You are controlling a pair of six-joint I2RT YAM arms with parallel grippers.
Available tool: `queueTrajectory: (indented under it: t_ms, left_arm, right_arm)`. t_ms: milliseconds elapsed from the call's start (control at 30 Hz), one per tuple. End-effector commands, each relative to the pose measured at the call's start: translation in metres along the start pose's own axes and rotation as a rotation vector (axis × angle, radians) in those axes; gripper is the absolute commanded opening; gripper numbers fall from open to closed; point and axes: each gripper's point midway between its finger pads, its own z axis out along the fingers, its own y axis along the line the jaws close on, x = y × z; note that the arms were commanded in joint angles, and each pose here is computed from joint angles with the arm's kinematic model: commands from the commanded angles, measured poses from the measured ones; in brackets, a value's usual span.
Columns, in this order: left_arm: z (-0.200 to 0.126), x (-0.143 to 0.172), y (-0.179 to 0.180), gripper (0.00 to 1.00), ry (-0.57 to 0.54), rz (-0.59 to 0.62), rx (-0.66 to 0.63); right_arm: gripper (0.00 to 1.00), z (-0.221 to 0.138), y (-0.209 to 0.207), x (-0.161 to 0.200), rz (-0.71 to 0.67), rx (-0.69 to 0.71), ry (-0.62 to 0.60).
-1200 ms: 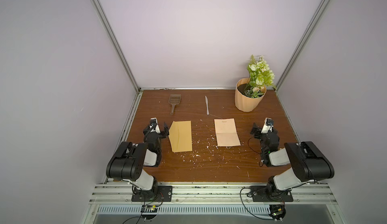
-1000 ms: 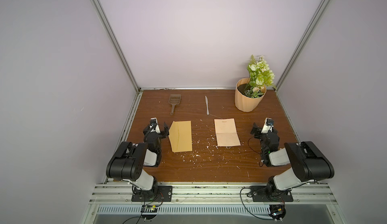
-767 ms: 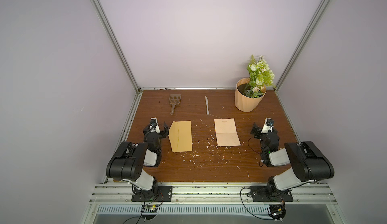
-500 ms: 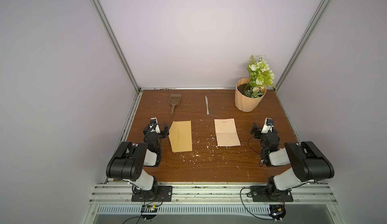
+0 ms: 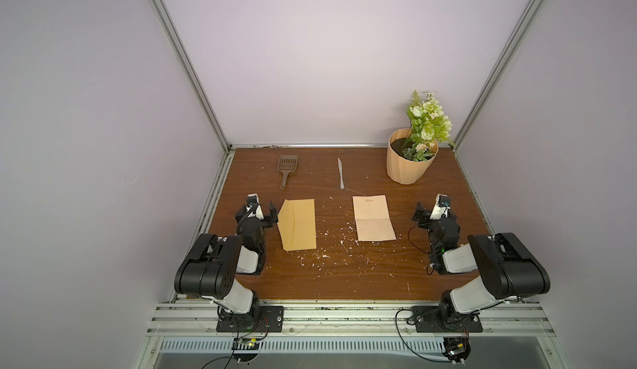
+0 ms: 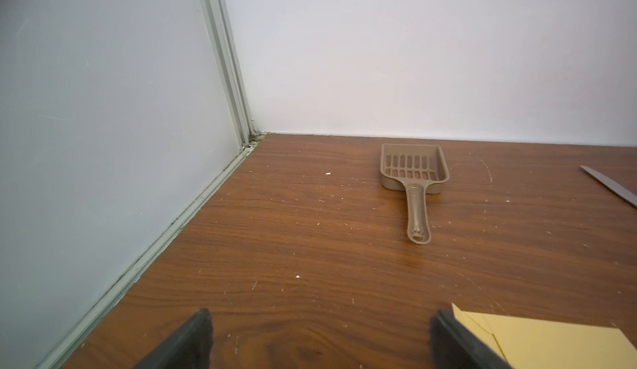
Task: Fold the letter paper in half and place it into the envelope
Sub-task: Fold the letter paper at the center of the board.
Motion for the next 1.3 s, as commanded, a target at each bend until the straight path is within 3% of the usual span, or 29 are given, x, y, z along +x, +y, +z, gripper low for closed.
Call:
queueTrajectory:
  t_ms: [0, 133, 233, 300, 400, 500, 567, 633, 733, 867, 1033, 1267]
  left_arm:
    - [0.007, -0.039, 0.001, 0.99, -0.038, 0.039, -0.066]
    - [-0.01, -0.106, -0.03, 0.99, -0.165, 0.111, -0.002]
    - [-0.008, -0.147, -0.057, 0.99, -0.131, 0.044, 0.106]
    - [-0.012, -0.167, -0.087, 0.94, -0.132, 0.007, 0.195]
    - [-0.015, -0.174, -0.159, 0.71, -0.058, -0.014, 0.386]
    - [-0.014, -0.145, -0.246, 0.33, 0.127, -0.058, 0.61]
    - [-0.013, -0.121, -0.295, 0.12, 0.233, -0.097, 0.718]
    - [-0.011, -0.107, -0.331, 0.01, 0.307, -0.139, 0.792]
    - [-0.011, -0.086, -0.38, 0.0, 0.413, -0.106, 0.89]
    - [-0.012, -0.053, -0.429, 0.0, 0.57, -0.024, 0.993]
    - [-0.014, -0.019, -0.443, 0.0, 0.692, -0.072, 1.019]
    - [-0.032, 0.014, -0.452, 0.0, 0.788, -0.019, 1.043]
  right_arm:
    - [1.0, -0.013, 0.003, -0.026, -0.021, 0.008, -0.096]
    - [1.0, -0.037, -0.002, -0.07, -0.002, 0.085, -0.186]
    - [1.0, -0.031, -0.005, -0.098, 0.045, 0.112, -0.095]
    - [1.0, -0.028, 0.001, -0.116, 0.039, 0.093, -0.04]
    - [0.99, -0.033, 0.006, -0.134, 0.08, 0.07, -0.015]
    - [1.0, -0.044, 0.007, -0.14, 0.084, 0.062, -0.032]
    - [1.0, -0.049, 0.01, -0.138, 0.028, 0.065, -0.032]
    - [1.0, -0.052, 0.02, -0.134, -0.092, 0.063, -0.002]
    - [1.0, -0.055, 0.036, -0.132, -0.278, 0.053, 0.027]
    - [1.0, -0.06, 0.047, -0.135, -0.336, -0.001, 0.02]
    - [1.0, -0.057, 0.074, -0.106, -0.457, -0.139, 0.146]
    - [0.97, -0.07, 0.087, -0.1, -0.638, -0.236, 0.13]
